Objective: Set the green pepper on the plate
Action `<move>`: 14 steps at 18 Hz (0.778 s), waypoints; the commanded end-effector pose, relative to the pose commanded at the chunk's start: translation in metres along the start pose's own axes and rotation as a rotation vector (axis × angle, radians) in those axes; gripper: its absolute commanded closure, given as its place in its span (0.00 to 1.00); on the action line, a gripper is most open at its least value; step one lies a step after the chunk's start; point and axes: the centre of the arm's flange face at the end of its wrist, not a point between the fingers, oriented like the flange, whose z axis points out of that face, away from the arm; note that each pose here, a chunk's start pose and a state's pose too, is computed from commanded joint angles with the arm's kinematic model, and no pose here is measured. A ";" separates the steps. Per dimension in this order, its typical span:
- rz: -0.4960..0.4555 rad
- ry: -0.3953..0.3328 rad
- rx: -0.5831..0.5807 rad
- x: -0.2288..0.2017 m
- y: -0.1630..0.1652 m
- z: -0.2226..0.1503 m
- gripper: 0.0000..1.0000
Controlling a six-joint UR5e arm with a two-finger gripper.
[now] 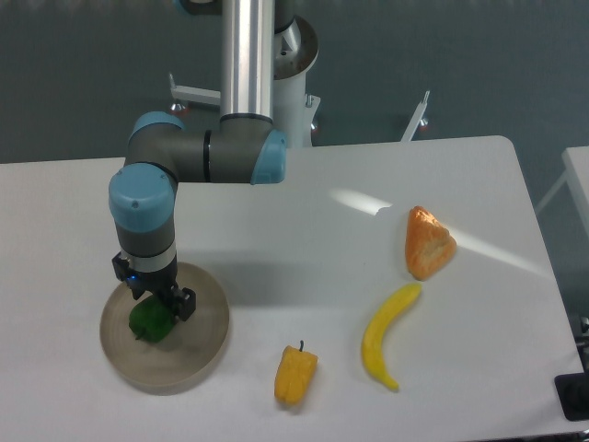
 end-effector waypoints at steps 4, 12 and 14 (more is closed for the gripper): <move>-0.037 -0.040 0.021 -0.059 0.025 -0.032 0.00; 0.054 -0.126 0.014 -0.212 0.122 -0.075 0.00; 0.092 -0.139 0.002 -0.244 0.147 -0.079 0.00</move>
